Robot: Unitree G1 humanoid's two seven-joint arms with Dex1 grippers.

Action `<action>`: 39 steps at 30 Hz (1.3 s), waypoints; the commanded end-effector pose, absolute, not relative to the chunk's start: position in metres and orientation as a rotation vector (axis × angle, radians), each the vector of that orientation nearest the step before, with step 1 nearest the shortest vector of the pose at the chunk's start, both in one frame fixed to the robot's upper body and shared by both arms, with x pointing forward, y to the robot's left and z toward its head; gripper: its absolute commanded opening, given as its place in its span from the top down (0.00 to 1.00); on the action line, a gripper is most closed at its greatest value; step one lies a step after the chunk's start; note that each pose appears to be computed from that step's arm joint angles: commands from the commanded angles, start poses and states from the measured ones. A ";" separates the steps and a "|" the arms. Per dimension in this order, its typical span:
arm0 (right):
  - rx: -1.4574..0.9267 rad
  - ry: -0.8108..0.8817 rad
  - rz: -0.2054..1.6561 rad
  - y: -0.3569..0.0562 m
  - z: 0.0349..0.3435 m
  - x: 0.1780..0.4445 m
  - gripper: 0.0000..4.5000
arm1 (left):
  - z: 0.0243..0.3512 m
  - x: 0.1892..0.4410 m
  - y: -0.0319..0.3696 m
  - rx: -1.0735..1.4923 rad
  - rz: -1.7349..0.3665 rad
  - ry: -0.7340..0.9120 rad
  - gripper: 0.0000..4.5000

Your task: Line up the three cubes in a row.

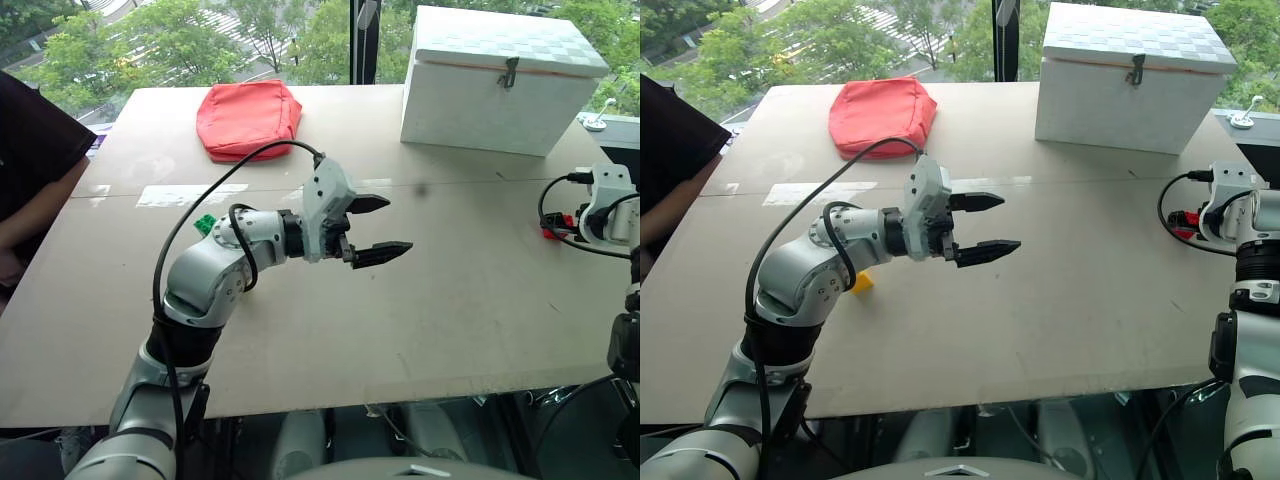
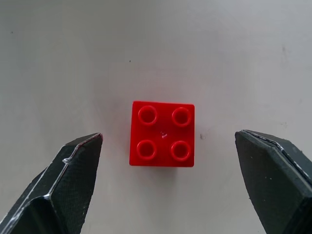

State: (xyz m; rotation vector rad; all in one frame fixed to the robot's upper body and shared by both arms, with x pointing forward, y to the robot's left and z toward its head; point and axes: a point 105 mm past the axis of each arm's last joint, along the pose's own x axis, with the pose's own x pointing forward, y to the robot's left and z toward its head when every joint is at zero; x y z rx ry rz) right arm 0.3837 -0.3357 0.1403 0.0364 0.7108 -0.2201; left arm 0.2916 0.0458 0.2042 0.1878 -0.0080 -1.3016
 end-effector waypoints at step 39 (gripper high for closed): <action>-0.872 0.405 1.378 -0.081 0.156 0.377 0.70 | 0.216 0.203 0.149 0.179 -1.071 0.089 0.00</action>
